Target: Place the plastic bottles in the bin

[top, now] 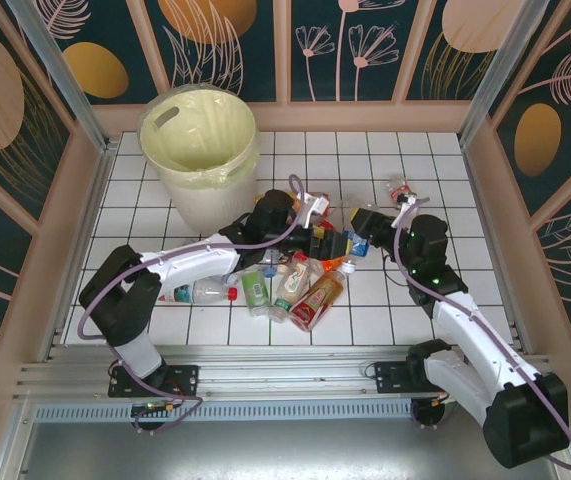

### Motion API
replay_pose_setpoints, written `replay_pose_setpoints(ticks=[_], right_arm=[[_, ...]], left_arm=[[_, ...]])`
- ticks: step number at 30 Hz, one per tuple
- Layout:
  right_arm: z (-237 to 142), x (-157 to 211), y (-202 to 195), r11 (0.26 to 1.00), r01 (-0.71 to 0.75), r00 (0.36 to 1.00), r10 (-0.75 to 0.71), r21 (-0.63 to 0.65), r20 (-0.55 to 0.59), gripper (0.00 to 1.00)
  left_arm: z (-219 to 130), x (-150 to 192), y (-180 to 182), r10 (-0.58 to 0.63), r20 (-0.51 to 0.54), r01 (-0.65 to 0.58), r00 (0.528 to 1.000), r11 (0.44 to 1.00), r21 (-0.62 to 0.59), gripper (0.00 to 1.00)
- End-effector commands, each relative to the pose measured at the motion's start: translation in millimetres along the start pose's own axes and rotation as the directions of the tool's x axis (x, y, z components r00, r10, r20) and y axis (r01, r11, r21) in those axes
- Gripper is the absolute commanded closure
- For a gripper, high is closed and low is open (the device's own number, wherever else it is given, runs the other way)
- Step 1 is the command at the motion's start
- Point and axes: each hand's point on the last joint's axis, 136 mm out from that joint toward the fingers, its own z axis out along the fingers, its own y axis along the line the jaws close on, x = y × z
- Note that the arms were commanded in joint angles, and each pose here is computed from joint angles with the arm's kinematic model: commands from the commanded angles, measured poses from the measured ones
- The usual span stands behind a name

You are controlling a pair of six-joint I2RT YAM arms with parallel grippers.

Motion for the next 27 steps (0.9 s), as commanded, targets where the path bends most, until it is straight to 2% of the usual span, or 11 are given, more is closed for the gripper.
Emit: replay_pose_setpoints(ticks=[1,7,11,14,19,22,25,27], right_arm=[[0,-20,29,0.995,0.018,0.999,-0.015,-0.096,0.041,0.46],[0,-22,34,0.994,0.021,0.999,-0.017,-0.106,0.038,0.46],[-1,-22,34,0.994,0.020,0.999,-0.016,-0.104,0.037,0.46],[-2,-22,34,0.995,0.020,0.999,-0.016,-0.102,0.037,0.46],[-2,-21,31,0.996,0.020,0.999,-0.016,-0.089,0.041,0.46],[-2,-21,30,0.996,0.014,0.999,-0.010,-0.083,0.048,0.45],[-3,-23,31,0.996,0.010,0.999,-0.006,-0.089,0.053,0.41],[-5,-24,33,0.995,0.011,0.998,-0.006,-0.094,0.058,0.31]], left_arm=[[10,-7,-15,0.009,-0.002,-0.009,1.000,0.997,0.072,0.06],[21,2,-18,0.004,-0.048,0.001,0.999,0.995,0.103,0.12],[22,0,-21,0.007,-0.041,-0.002,0.999,0.993,0.115,0.25],[21,-4,-26,0.016,-0.029,-0.012,0.999,0.992,0.127,0.31],[19,-5,-29,0.025,-0.019,-0.022,1.000,0.990,0.140,0.49],[16,-6,-30,0.036,-0.008,-0.035,0.999,0.990,0.135,0.53],[11,-10,-32,0.053,0.017,-0.055,0.998,0.992,0.115,0.55],[9,-12,-31,0.060,0.021,-0.062,0.998,0.993,0.096,0.54]])
